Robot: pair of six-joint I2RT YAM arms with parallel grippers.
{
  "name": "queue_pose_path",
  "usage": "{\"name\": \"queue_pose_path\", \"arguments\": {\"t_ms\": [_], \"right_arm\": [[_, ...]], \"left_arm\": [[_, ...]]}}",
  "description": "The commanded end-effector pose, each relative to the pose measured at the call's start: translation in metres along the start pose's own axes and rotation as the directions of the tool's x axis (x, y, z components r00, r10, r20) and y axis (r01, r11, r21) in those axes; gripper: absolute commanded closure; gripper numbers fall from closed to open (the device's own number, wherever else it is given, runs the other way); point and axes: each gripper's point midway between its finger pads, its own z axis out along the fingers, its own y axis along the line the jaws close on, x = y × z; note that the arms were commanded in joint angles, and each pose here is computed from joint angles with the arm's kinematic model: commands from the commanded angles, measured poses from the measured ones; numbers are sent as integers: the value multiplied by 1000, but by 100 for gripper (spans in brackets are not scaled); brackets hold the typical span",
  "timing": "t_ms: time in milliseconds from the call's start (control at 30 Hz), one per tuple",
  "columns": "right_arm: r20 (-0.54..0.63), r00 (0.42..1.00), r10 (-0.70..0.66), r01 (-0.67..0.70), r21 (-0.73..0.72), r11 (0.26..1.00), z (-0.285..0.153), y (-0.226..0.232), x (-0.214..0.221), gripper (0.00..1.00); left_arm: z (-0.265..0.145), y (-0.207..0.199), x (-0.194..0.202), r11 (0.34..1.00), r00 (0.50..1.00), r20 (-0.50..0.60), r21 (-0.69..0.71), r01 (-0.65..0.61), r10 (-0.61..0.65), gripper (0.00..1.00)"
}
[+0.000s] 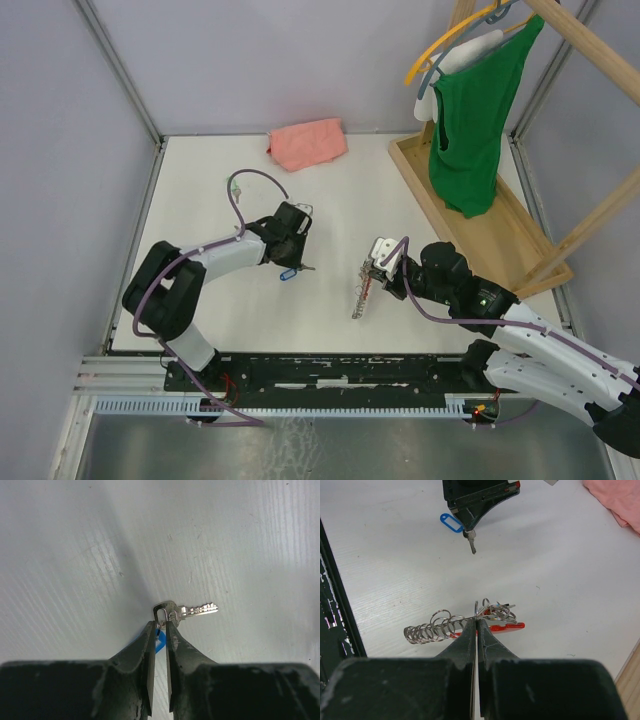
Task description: Put the keys on the keyring
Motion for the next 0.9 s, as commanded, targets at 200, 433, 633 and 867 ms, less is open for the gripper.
{"name": "queue_pose_path", "arguments": {"t_ms": [200, 433, 633, 867], "right_arm": [[114, 993, -12, 9, 29, 1000, -3, -8, -36, 100], [111, 994, -11, 8, 28, 1000, -3, -8, -35, 99], [109, 994, -21, 17, 30, 999, -3, -9, -35, 99], [103, 994, -49, 45, 40, 998, -7, -12, -39, 99]], "left_arm": [[2, 2, -10, 1000, 1000, 3, -21, 6, -6, 83], [1, 2, -11, 1000, 1000, 5, -21, -3, 3, 96], [-9, 0, -22, 1000, 997, 73, 1, -23, 23, 97], [-34, -13, -52, 992, 948, 312, 90, -92, 59, 97]]}}
